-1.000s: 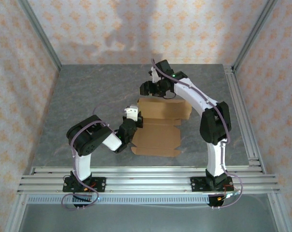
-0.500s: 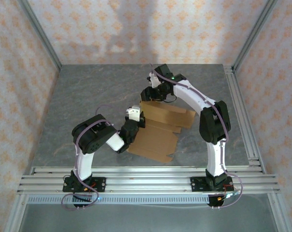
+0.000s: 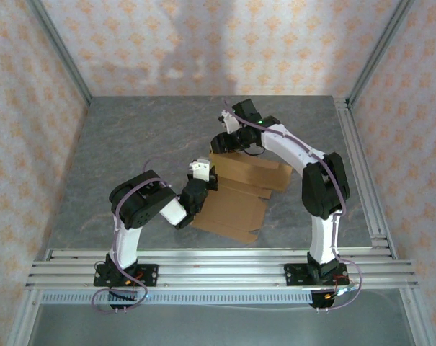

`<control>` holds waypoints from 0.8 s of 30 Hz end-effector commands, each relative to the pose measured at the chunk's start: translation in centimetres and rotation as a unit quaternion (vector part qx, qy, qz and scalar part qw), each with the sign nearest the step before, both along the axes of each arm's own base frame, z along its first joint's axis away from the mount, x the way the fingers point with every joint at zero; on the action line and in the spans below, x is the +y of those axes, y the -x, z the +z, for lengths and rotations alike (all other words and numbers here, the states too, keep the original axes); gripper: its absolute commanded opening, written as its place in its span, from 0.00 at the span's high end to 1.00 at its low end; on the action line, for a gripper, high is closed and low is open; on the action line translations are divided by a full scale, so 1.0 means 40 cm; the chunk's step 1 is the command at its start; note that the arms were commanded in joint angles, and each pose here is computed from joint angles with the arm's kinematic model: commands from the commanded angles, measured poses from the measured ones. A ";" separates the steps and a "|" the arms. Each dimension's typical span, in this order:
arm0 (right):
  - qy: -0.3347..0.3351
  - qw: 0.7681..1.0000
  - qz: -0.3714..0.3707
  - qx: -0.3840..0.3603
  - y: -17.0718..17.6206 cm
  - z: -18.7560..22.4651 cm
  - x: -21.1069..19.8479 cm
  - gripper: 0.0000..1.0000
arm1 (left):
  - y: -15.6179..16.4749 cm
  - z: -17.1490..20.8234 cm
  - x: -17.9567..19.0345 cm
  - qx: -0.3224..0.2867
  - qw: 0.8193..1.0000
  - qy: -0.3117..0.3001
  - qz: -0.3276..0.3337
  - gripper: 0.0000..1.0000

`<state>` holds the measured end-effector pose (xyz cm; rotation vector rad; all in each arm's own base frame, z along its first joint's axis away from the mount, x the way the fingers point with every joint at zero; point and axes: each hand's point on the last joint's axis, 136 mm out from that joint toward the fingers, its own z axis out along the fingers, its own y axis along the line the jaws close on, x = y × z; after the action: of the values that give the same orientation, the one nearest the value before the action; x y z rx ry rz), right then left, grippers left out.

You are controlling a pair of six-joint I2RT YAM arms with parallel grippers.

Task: Fold the paper box

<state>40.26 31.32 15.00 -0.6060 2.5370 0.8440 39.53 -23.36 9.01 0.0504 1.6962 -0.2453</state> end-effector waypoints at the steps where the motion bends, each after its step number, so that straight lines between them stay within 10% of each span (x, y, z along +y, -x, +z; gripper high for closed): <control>1: 0.065 0.996 0.022 0.049 0.081 -0.090 -0.030 0.49 | 0.004 -0.077 0.008 0.044 0.999 -0.028 0.010 0.93; 24: 0.075 0.996 0.028 0.027 0.087 -0.070 -0.037 0.50 | 0.020 -0.047 0.030 0.036 0.999 -0.007 0.018 0.46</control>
<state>38.71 31.93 15.21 -0.6983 2.5225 0.8192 39.00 -22.85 6.33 0.0514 1.7863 -0.2208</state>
